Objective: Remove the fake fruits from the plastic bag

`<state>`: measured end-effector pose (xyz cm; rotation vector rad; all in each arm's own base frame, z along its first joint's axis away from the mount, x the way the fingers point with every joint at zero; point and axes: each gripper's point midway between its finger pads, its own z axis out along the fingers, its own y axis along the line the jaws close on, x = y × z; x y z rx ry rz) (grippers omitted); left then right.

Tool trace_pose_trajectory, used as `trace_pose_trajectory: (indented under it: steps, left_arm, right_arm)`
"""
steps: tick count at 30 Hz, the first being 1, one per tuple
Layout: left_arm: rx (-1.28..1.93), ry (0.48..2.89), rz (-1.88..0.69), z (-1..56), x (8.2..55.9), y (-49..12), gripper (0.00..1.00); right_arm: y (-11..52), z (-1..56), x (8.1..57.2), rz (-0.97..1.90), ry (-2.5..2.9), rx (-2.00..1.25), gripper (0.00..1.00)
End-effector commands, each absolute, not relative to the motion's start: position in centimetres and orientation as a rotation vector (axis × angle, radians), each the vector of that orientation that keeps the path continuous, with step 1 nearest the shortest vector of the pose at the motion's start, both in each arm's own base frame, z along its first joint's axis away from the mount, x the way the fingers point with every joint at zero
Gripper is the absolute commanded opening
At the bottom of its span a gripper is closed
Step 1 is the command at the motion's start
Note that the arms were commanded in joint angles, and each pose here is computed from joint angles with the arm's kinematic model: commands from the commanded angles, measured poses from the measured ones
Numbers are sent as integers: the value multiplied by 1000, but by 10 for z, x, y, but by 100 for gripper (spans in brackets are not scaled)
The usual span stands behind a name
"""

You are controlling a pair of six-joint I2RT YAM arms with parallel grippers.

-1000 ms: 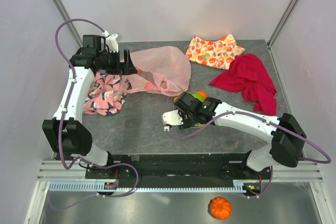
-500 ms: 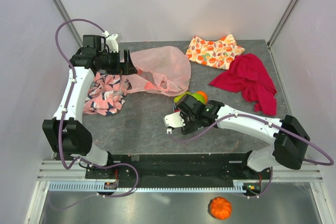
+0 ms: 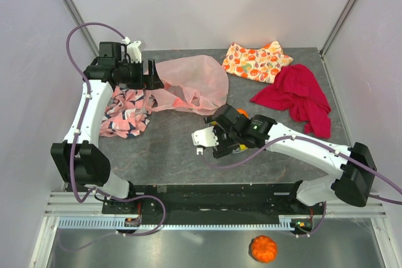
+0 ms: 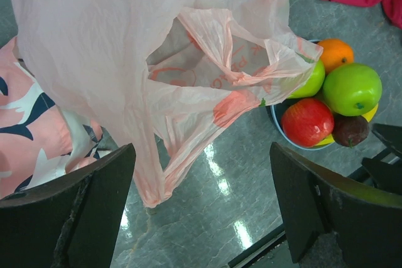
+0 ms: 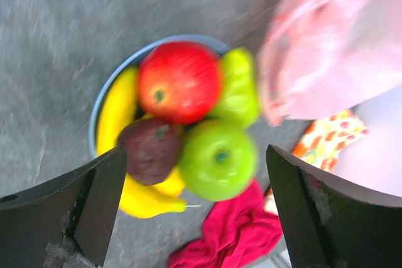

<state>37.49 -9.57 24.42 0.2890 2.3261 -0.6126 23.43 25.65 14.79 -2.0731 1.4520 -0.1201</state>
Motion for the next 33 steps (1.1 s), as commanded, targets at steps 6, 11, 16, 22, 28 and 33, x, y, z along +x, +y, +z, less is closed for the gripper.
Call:
trace_pose_trajectory:
  steps: [6, 11, 16, 22, 28, 33]
  left_arm:
    - [285, 2305, -451, 255, 370, -75, 96]
    - [274, 2359, -478, 237, 348, -77, 97]
    - [263, 2412, -486, 214, 336, -76, 98]
    - [249, 2455, -544, 198, 347, -82, 93]
    - [278, 2470, -592, 191, 353, -88, 60]
    - [358, 2462, -671, 192, 359, -100, 2]
  right_arm:
    - [309, 266, 291, 100, 1590, -1482, 98]
    - [327, 240, 356, 61, 1817, -1271, 98]
    - [339, 192, 400, 28, 1871, -1343, 98]
    - [326, 143, 429, -57, 1973, -1396, 98]
    - [318, 119, 443, 12, 2056, -1417, 55]
    - [304, 139, 478, 48, 2097, -1232, 0]
